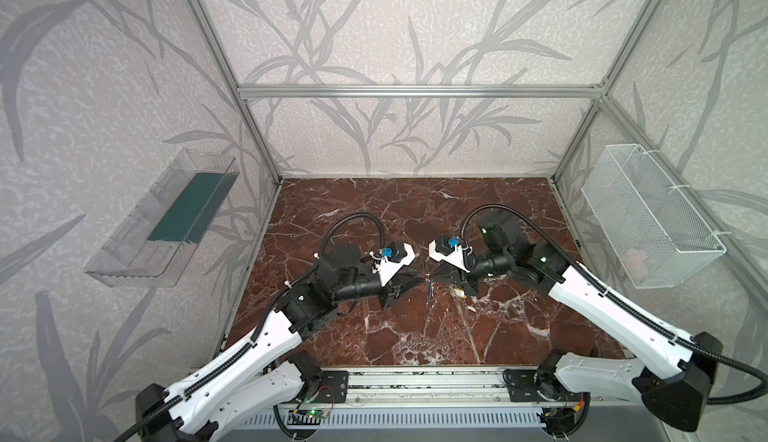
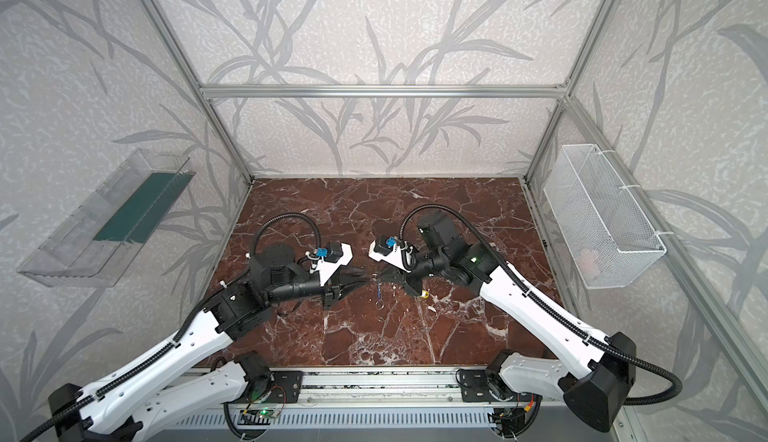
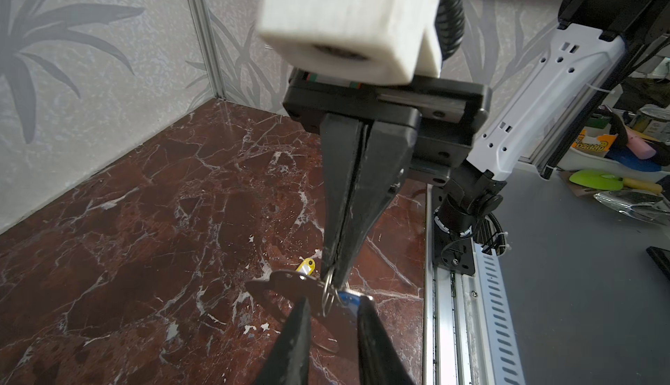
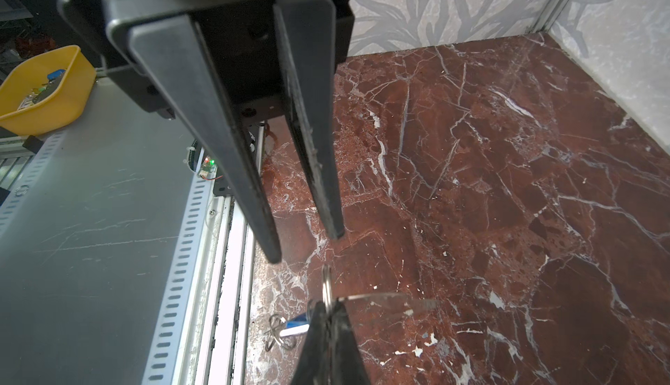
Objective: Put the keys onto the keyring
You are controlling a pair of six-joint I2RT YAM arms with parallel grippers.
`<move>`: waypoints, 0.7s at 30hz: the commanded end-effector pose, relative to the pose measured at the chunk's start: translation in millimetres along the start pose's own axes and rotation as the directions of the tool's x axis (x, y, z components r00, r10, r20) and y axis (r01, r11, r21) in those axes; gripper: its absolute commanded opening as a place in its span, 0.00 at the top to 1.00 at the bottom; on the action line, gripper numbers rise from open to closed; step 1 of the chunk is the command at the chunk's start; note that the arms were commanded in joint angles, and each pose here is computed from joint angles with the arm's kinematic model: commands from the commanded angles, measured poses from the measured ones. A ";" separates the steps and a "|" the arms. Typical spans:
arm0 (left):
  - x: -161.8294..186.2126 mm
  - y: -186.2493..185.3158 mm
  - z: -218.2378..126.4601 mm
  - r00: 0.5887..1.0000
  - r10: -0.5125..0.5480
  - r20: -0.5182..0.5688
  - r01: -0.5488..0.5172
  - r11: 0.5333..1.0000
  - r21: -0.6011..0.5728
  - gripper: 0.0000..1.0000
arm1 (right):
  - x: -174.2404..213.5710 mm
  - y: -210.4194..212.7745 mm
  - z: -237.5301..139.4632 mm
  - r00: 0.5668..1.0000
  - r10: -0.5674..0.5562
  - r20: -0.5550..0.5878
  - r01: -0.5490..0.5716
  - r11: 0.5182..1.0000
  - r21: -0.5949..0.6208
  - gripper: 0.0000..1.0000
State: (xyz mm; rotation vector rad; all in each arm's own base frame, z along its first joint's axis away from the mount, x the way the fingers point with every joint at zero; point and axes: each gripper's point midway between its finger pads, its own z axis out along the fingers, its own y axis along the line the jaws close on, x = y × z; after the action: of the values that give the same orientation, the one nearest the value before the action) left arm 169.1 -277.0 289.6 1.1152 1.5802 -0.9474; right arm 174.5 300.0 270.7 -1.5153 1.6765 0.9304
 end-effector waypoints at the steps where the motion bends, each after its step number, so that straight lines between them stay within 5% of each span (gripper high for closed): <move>1: -14.0 -9.7 -1.5 0.999 0.038 0.031 -0.039 0.998 0.052 0.74 | -11.2 10.6 -6.7 0.999 -0.038 0.029 0.038 0.999 -0.026 1.00; 21: -20.2 -3.0 7.7 0.998 0.034 0.049 -0.037 0.998 0.044 0.73 | -14.4 18.8 -7.5 0.997 -0.056 0.046 0.058 0.997 -0.050 1.00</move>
State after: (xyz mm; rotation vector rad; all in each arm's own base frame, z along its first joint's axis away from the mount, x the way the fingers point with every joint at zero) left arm 170.7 -286.3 283.1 1.1419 1.5828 -0.9836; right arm 165.4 302.3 273.2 -1.5476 1.6408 0.9534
